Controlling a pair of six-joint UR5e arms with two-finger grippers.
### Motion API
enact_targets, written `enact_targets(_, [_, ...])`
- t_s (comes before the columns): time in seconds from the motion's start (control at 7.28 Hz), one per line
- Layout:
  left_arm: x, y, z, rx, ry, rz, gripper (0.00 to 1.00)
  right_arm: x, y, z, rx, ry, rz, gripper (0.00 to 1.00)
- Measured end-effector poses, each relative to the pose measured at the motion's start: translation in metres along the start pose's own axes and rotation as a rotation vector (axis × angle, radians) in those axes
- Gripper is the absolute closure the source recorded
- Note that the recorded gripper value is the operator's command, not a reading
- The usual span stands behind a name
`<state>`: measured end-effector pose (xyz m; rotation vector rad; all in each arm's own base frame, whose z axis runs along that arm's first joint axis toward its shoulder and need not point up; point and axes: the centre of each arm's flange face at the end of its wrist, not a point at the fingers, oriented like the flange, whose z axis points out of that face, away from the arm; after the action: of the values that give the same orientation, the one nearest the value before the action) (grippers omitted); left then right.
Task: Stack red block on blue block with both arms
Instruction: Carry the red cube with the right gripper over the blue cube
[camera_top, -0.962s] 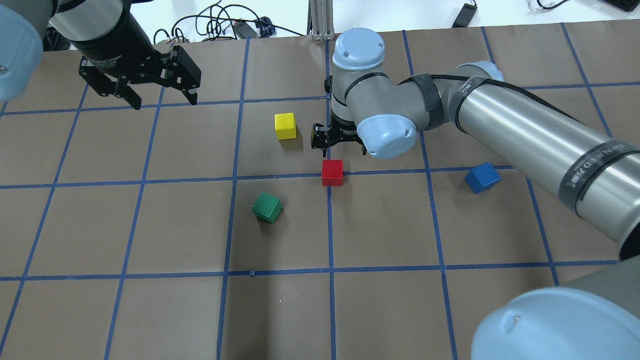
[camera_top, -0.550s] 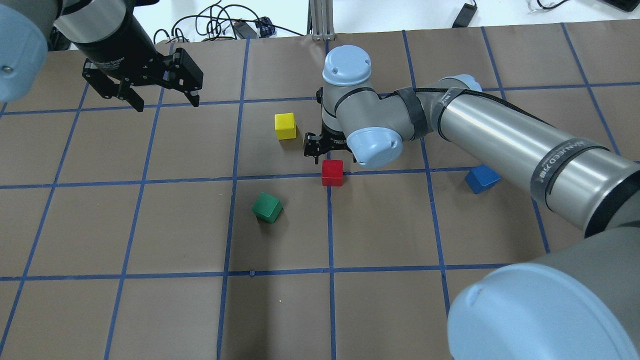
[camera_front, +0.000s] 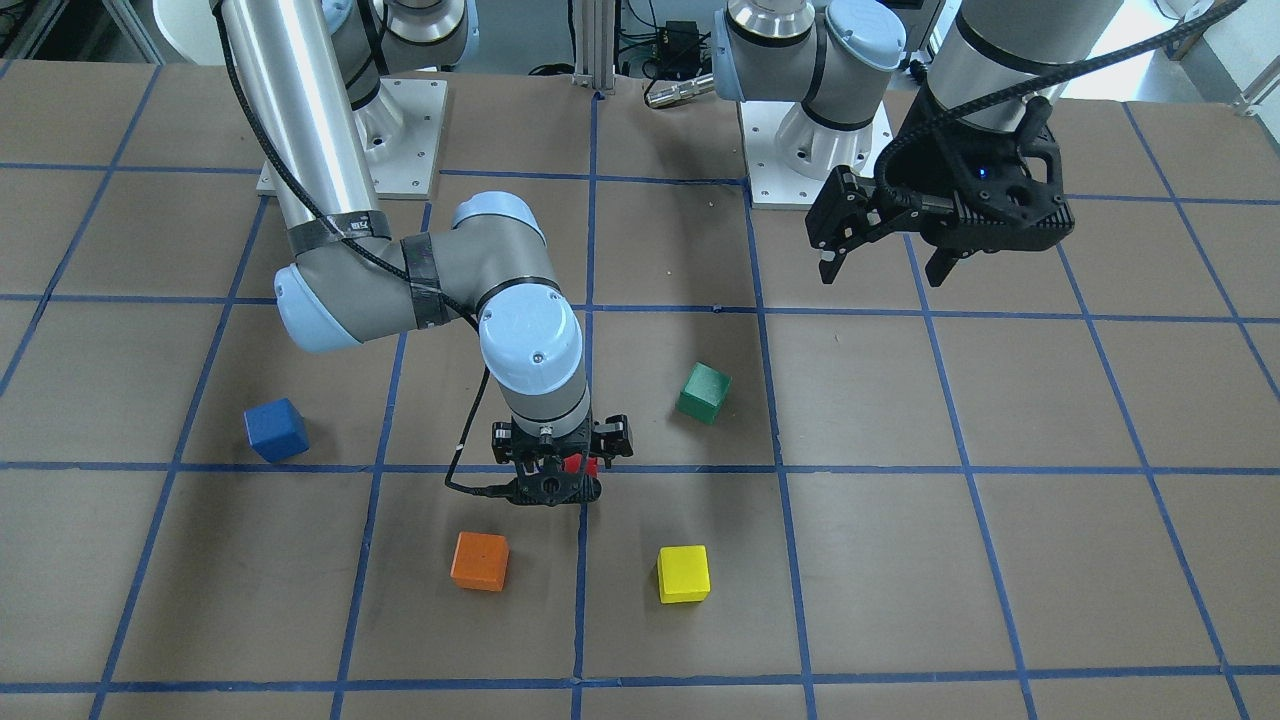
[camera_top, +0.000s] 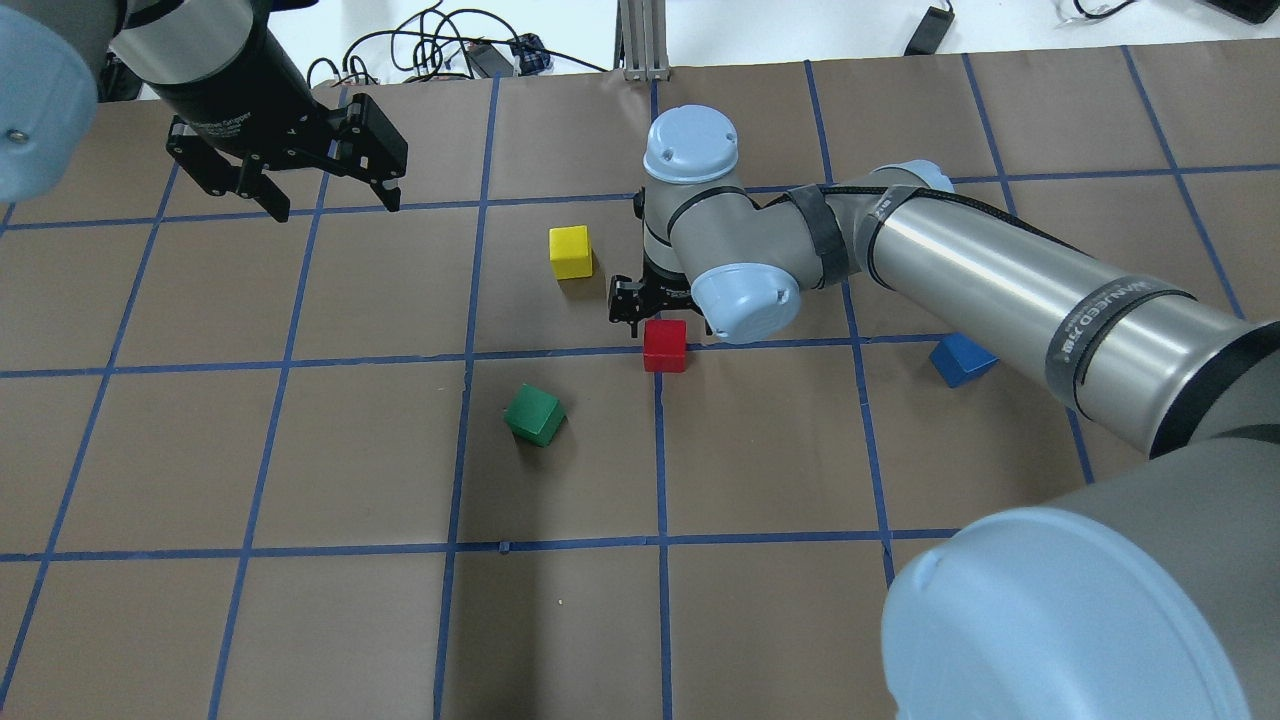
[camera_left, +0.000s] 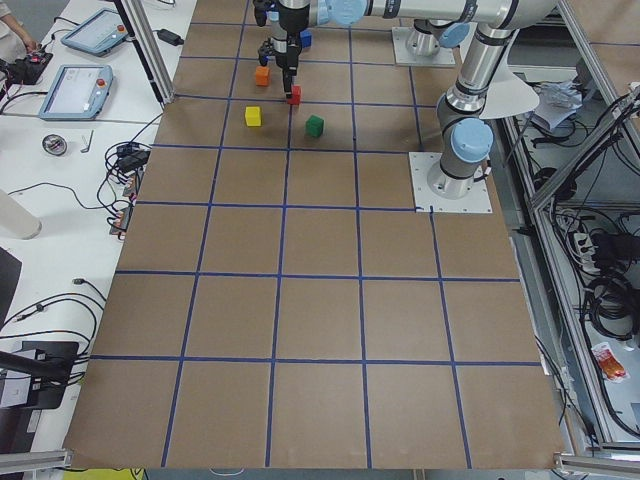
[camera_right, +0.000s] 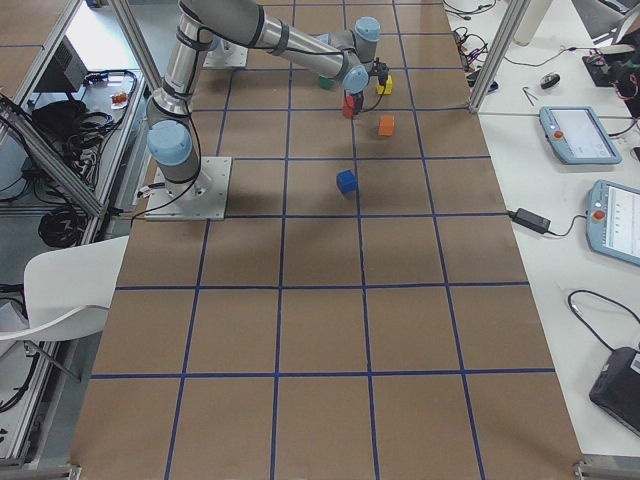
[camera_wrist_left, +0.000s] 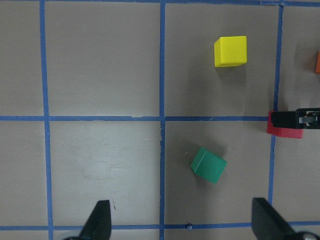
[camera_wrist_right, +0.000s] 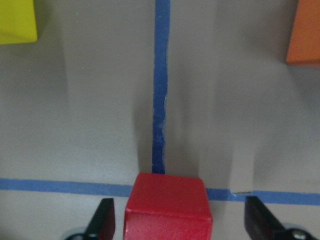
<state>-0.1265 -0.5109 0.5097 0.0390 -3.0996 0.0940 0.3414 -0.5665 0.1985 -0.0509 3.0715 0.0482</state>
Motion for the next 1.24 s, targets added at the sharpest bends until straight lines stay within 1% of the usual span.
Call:
enact_targets(0.41, [0.0,0.002,-0.002,0.002,-0.004,0.0,0.0,0.0,-0.002,-0.005,0.007,-0.001,-0.002,1.0])
enact_targets(0.55, [0.0,0.002,-0.002,0.003,-0.003,0.0,0.0,0.0,-0.004,-0.017,0.02,0.0,0.0,1.0])
enact_targets(0.69, [0.0,0.002,-0.002,0.002,-0.005,0.0,0.0,0.004,-0.007,-0.041,0.032,0.003,0.007,1.0])
enact_targets(0.82, [0.0,0.002,-0.002,0.002,-0.005,0.001,0.0,0.015,-0.012,-0.071,0.026,0.009,0.023,1.0])
enact_targets(1.1, [0.002,0.002,-0.002,0.003,-0.002,0.003,0.0,0.068,-0.027,-0.135,-0.019,0.02,0.096,1.0])
enact_targets(1.24, [0.002,0.002,-0.001,0.002,-0.004,0.004,0.0,0.101,-0.029,-0.159,-0.044,0.023,0.102,1.0])
